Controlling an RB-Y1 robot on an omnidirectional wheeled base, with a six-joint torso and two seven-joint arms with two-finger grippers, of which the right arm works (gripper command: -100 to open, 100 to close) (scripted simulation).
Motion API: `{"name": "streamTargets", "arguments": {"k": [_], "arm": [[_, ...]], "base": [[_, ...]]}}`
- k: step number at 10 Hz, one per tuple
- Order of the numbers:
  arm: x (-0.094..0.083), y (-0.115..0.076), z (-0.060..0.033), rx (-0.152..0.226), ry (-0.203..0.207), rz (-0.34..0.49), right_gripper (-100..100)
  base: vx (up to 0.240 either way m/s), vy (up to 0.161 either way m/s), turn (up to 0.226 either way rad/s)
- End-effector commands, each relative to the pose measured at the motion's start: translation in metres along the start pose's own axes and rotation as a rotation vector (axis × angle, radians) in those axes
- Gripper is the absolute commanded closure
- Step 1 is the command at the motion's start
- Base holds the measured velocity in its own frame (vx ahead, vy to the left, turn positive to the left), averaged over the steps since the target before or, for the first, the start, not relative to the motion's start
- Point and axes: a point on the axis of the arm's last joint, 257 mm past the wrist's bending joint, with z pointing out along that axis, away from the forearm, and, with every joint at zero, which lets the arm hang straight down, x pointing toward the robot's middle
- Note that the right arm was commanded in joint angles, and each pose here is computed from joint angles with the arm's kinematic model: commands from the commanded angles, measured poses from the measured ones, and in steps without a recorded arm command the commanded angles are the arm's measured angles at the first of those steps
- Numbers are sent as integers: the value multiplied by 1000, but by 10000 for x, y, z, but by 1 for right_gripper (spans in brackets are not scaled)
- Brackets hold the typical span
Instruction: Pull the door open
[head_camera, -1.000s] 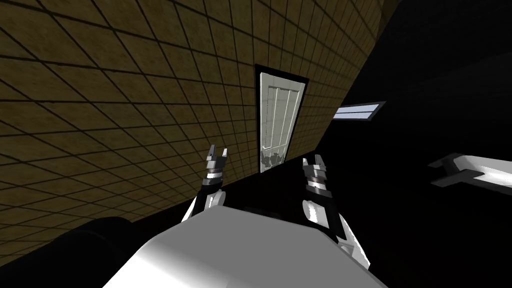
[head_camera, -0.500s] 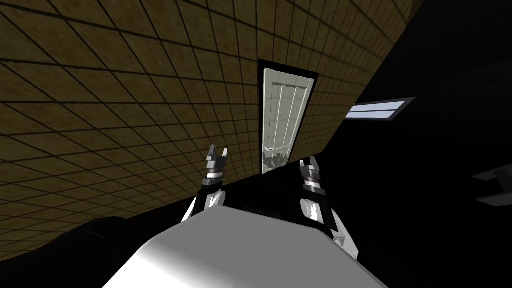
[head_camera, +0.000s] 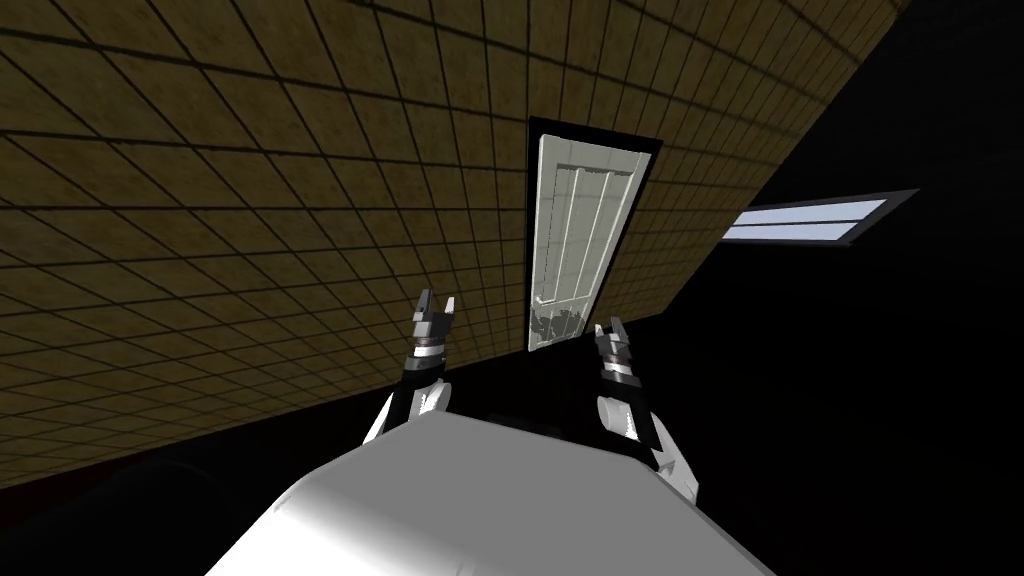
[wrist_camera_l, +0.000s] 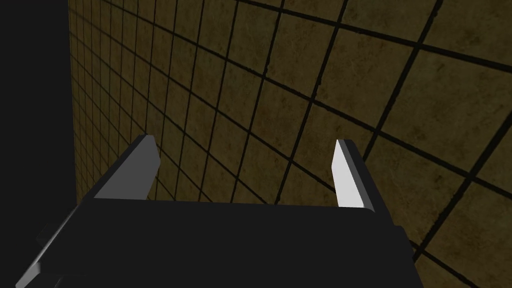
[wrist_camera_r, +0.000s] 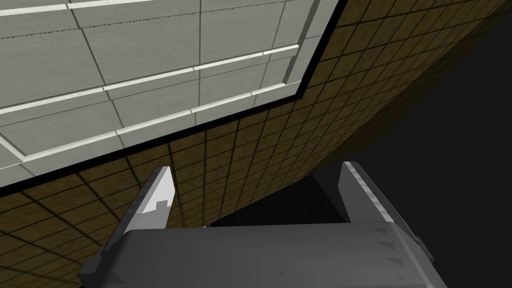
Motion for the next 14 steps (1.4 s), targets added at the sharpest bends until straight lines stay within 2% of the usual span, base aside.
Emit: {"name": "streamTargets", "arguments": {"k": [1, 3, 8, 9, 10, 14], "arm": [[-2, -131, -37, 25, -2, -1, -100], [-9, -297, -37, 44, 3, -2, -100], [-47, -608, -109, 96, 1, -6, -100], [-60, -724, -131, 114, 1, -7, -100], [-60, -774, -121, 117, 4, -8, -100], [-97, -1041, -201, 164, 2, -13, -100]], "base": [[74, -44, 61], [60, -38, 125], [43, -22, 95], [51, -30, 133], [64, -38, 161], [48, -39, 97]]}}
